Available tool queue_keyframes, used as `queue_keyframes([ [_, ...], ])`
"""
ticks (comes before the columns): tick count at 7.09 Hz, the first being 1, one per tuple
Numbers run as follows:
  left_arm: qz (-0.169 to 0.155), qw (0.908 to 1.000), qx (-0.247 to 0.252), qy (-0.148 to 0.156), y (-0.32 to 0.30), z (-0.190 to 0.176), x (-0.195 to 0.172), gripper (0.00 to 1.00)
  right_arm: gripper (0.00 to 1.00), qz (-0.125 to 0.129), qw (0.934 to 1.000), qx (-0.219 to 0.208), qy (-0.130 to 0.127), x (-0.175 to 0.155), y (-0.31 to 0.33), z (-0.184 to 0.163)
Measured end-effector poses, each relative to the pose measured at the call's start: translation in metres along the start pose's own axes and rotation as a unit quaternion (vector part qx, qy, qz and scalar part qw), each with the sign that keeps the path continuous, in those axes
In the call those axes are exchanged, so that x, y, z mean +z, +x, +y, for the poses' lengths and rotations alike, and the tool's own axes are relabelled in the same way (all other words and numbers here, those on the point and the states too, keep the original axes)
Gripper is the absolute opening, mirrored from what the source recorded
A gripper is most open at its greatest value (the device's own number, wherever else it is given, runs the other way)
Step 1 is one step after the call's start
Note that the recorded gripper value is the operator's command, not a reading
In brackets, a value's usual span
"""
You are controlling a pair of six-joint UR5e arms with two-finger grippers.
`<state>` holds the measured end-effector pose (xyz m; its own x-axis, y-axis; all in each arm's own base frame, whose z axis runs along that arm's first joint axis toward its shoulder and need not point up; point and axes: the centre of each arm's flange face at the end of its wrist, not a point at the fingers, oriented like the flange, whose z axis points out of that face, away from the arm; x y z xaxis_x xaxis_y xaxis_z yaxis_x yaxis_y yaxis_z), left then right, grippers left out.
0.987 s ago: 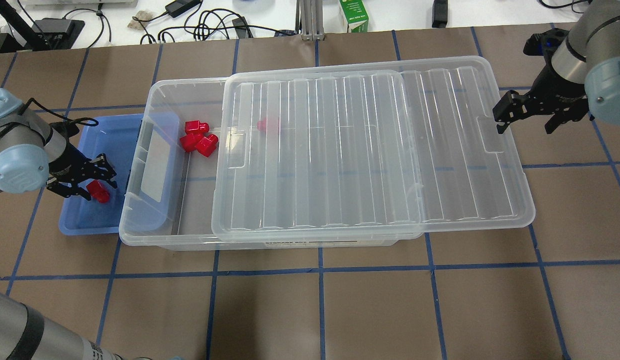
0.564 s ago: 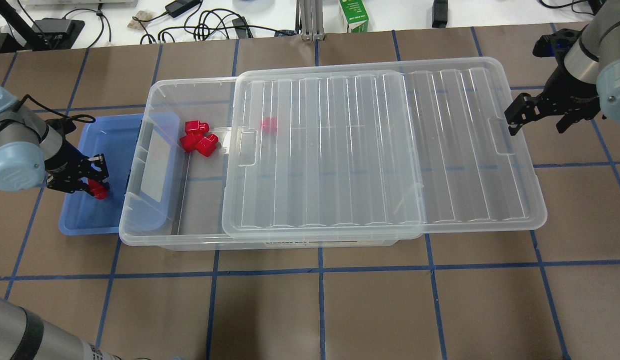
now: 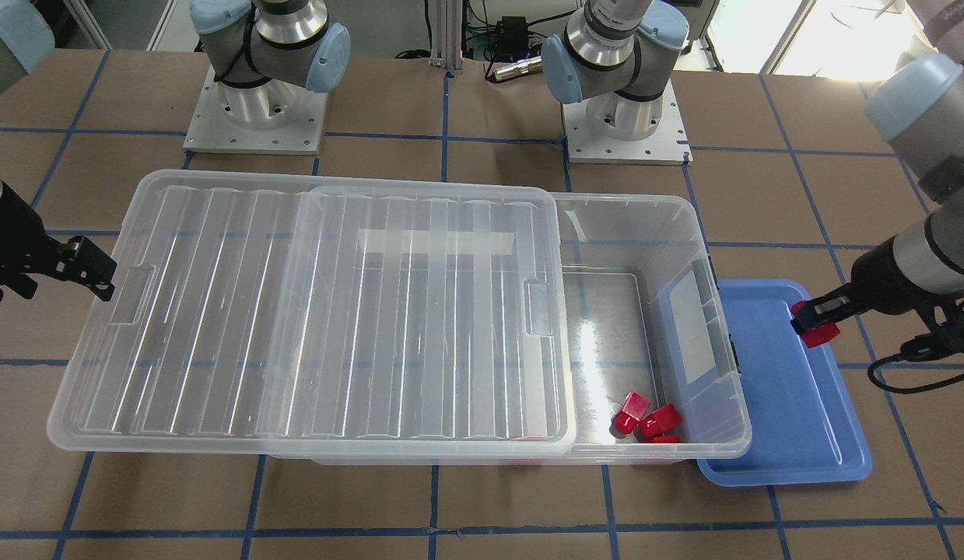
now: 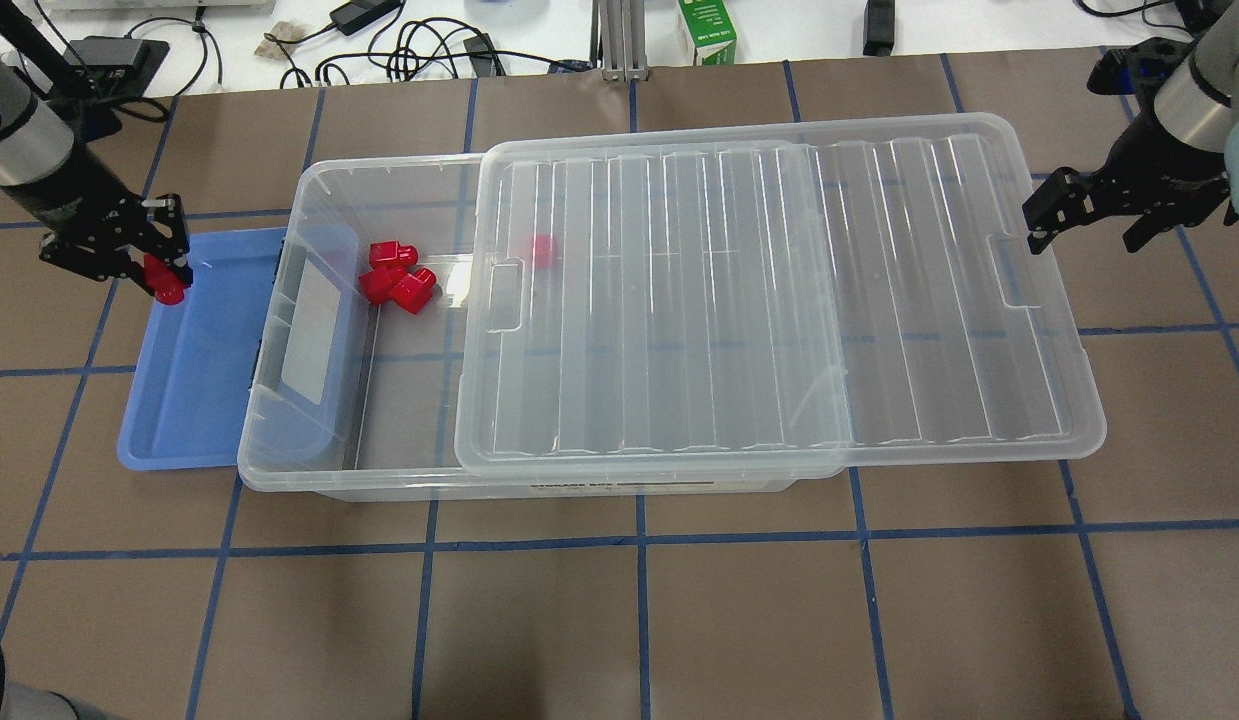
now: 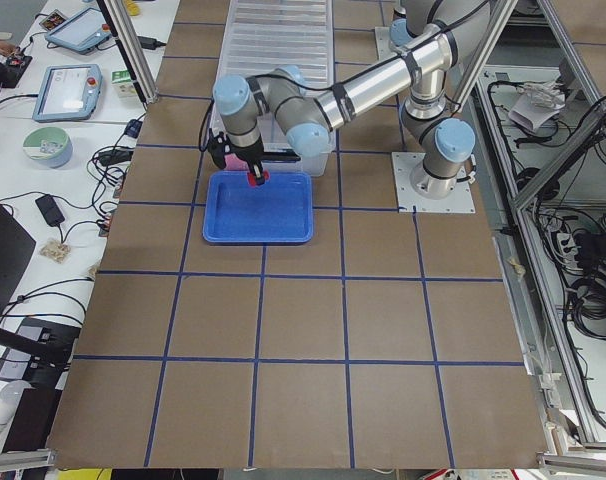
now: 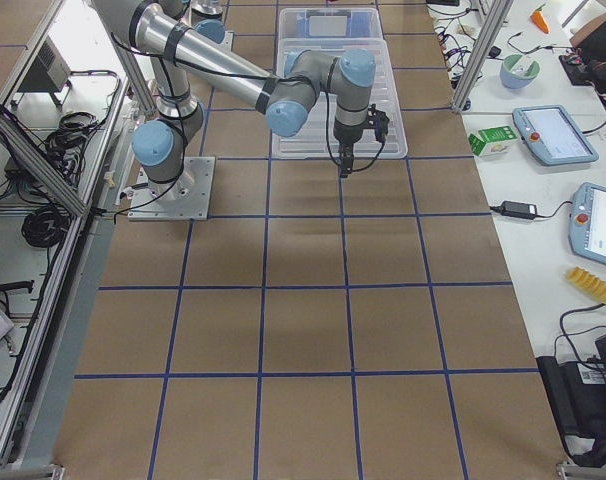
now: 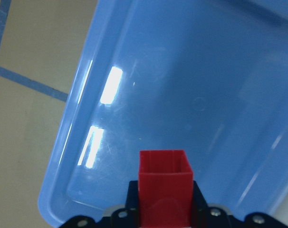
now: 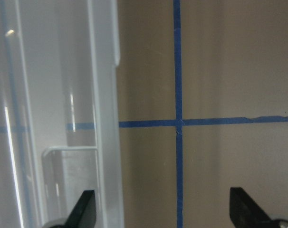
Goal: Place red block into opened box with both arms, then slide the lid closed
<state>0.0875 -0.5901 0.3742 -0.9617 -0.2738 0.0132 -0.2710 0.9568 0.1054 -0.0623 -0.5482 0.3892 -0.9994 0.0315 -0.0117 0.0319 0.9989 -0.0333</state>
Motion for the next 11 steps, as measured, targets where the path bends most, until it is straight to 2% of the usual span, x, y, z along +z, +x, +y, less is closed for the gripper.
queue_keyframes([
  [1,-0.005,0.999,0.045,-0.004,0.055,0.021,-0.016,0.07,1.0,-0.009,1.0,0.003,-0.001,-0.036,-0.003,-0.004],
  [2,-0.011,0.9962,0.086,-0.011,0.105,0.043,-0.012,0.07,1.0,-0.015,0.9998,0.007,-0.008,-0.08,-0.007,0.001],
  [3,-0.015,0.9931,0.114,-0.022,0.138,0.06,0.009,0.07,1.0,-0.018,0.9997,0.011,-0.015,-0.116,-0.014,0.015],
  [4,-0.016,0.9912,0.13,-0.024,0.154,0.068,0.044,0.07,1.0,-0.02,0.9995,0.016,-0.017,-0.134,-0.025,0.032],
  [6,-0.015,0.9904,0.137,-0.014,0.158,0.083,0.115,0.07,1.0,-0.02,0.9989,0.038,-0.016,-0.139,-0.077,0.054],
  [8,-0.016,0.9895,0.142,-0.018,0.161,0.097,0.15,0.1,1.0,-0.015,0.999,0.04,0.01,-0.136,-0.168,0.056],
  [9,-0.016,0.9887,0.148,-0.018,0.165,0.101,0.161,0.23,1.0,-0.013,0.999,0.033,0.025,-0.134,-0.2,0.053],
  [10,-0.017,0.9878,0.154,-0.017,0.168,0.103,0.17,0.45,1.0,-0.01,0.9991,0.027,0.032,-0.136,-0.213,0.046],
  [11,-0.017,0.9872,0.158,-0.016,0.168,0.102,0.177,0.8,1.0,-0.007,0.9994,0.025,0.024,-0.139,-0.217,0.043],
])
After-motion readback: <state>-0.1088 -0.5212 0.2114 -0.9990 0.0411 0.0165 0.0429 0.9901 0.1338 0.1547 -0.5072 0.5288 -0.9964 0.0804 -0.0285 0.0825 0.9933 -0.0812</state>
